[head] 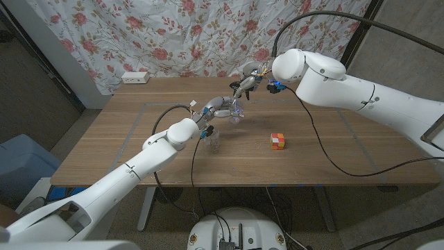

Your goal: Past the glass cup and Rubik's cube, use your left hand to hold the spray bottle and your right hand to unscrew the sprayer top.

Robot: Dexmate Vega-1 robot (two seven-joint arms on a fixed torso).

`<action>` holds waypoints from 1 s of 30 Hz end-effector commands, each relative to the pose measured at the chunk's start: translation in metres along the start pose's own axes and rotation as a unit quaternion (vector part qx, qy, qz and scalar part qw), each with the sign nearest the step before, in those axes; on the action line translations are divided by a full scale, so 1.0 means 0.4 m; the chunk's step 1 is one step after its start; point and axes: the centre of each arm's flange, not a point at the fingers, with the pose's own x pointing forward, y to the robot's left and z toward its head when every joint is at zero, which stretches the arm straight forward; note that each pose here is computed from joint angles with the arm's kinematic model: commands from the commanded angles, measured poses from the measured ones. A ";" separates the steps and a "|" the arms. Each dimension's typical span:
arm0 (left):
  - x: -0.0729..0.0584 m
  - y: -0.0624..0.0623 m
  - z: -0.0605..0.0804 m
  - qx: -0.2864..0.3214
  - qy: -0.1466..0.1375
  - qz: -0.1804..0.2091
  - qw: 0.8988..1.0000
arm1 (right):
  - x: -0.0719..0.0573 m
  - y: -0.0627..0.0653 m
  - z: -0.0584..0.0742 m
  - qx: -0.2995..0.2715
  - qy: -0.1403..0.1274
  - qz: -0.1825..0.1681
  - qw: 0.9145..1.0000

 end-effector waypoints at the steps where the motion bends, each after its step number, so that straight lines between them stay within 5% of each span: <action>1: 0.005 -0.004 -0.001 -0.001 0.001 -0.005 1.000 | 0.001 -0.003 -0.002 0.003 -0.005 -0.009 1.000; 30: -0.011 -0.007 0.002 0.000 -0.002 -0.004 1.000 | -0.006 0.011 0.013 0.002 -0.007 -0.031 0.999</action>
